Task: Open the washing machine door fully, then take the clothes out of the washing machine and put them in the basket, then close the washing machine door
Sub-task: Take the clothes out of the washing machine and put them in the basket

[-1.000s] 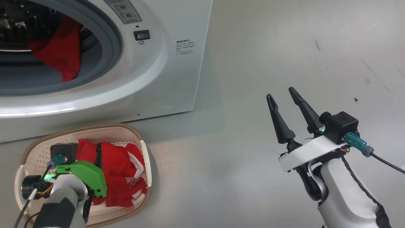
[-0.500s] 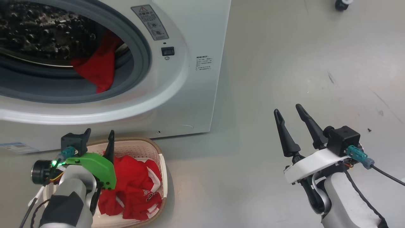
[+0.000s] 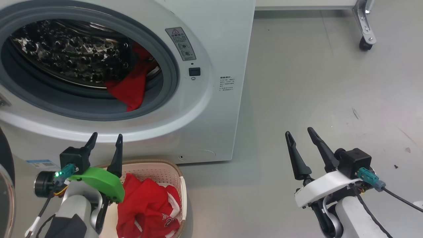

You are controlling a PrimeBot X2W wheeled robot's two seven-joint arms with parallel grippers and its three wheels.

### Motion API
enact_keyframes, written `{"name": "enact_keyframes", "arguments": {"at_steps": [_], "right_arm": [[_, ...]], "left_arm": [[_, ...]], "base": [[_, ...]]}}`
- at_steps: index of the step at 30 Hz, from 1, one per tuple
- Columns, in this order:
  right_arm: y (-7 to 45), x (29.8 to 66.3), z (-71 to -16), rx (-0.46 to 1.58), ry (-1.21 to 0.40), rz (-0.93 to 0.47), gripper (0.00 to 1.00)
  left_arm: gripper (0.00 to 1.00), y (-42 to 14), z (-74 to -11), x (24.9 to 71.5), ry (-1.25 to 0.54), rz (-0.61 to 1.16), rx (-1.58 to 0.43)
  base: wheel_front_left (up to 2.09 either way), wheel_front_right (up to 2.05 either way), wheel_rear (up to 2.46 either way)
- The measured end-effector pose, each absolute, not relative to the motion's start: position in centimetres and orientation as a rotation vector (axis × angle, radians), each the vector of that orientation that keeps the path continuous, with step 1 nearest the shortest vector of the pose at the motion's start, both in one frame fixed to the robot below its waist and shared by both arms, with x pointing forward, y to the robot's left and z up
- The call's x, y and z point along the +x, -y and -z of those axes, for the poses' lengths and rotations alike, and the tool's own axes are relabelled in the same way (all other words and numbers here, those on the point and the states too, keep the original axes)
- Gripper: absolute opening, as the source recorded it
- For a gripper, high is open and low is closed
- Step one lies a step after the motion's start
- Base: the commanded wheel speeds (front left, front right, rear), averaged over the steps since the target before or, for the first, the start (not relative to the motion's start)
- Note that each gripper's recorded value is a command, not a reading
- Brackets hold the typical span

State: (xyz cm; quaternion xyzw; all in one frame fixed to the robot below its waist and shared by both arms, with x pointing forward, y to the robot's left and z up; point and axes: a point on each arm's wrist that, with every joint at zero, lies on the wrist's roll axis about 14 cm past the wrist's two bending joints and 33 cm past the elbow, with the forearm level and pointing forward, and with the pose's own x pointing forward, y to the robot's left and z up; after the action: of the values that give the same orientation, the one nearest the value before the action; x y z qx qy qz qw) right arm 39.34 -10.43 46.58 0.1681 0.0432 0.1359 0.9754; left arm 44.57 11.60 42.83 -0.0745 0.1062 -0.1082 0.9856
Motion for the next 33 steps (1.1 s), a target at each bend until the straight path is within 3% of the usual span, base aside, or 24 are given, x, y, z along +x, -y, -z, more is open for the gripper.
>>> {"name": "enact_keyframes", "arguments": {"at_steps": [33], "right_arm": [[11.4, 38.2, -47.8, 0.352, -0.048, -0.243, 1.00]], "left_arm": [[1.00, -12.7, -47.1, 41.7, -0.047, 0.157, -0.202]], "base": [[0.00, 0.00, 0.00]]}}
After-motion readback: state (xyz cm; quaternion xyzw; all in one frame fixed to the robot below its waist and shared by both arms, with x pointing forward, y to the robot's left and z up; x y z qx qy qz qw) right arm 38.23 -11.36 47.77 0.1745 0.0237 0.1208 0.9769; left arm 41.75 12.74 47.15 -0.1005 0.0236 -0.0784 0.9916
